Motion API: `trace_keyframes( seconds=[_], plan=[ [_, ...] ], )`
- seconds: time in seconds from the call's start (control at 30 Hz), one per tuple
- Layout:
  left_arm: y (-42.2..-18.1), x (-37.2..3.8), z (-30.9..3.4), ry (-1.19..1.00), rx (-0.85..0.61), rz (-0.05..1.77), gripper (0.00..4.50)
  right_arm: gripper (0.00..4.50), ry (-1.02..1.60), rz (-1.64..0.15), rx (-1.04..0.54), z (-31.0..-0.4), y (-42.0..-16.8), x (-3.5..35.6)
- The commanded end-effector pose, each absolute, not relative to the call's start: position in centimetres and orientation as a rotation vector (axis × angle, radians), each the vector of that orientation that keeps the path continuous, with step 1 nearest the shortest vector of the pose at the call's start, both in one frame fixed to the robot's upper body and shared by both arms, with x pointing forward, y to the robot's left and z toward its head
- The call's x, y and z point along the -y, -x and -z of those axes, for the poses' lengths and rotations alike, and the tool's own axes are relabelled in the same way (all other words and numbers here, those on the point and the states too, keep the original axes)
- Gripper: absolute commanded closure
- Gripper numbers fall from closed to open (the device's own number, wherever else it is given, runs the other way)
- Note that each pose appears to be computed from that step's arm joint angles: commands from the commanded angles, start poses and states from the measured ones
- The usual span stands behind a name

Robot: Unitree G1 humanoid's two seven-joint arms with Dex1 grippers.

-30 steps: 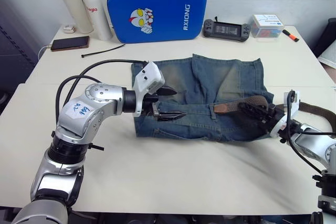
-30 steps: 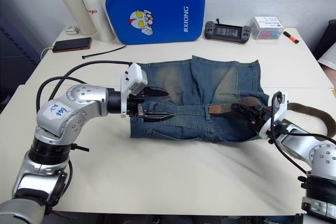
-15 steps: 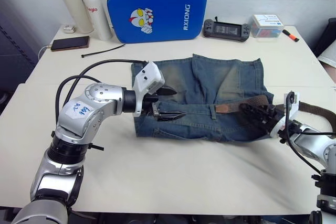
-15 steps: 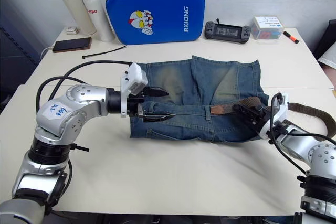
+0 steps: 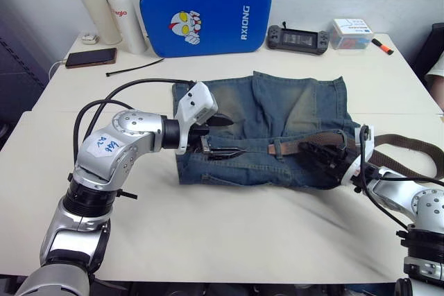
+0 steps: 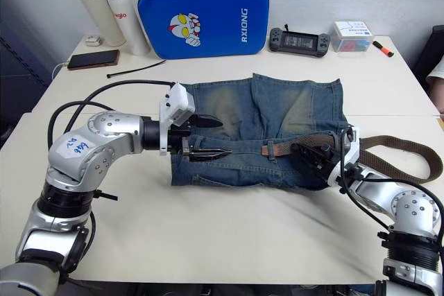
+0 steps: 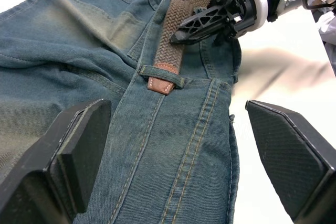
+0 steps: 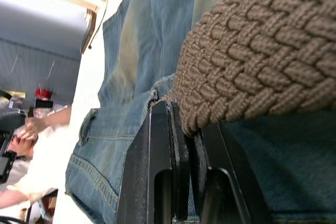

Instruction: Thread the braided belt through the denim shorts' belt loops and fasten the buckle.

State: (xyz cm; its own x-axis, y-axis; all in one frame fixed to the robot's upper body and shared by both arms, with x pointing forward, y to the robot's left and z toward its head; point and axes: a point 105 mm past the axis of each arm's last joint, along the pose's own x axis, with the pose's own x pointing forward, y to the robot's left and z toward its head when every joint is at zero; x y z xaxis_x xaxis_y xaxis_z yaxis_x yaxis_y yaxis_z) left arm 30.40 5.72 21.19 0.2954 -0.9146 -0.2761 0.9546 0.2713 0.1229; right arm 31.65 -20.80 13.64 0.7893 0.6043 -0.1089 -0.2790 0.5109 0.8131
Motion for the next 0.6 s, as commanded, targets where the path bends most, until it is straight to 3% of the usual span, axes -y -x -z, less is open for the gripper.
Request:
trace_keyframes(
  seconds=[0.03,0.27,0.5,0.6],
  plan=[
    [-30.2,-5.7,-21.8,-0.318,-0.123,1.265,0.0,4.47,-0.89,-0.637,-0.395,-14.6,-32.1,17.7],
    [-30.2,-5.6,-21.8,-0.322,-0.122,1.264,0.0,4.47,-0.932,-0.728,-0.42,-14.5,-31.9,13.1],
    [-30.2,-5.5,-21.6,-0.324,-0.123,1.264,0.0,4.47,-0.994,-0.701,-0.432,-13.8,-31.5,11.3],
    [-30.2,-5.3,-21.5,-0.326,-0.123,1.269,0.0,3.41,-1.042,-0.652,-0.416,-13.6,-31.5,12.3]
  ],
)
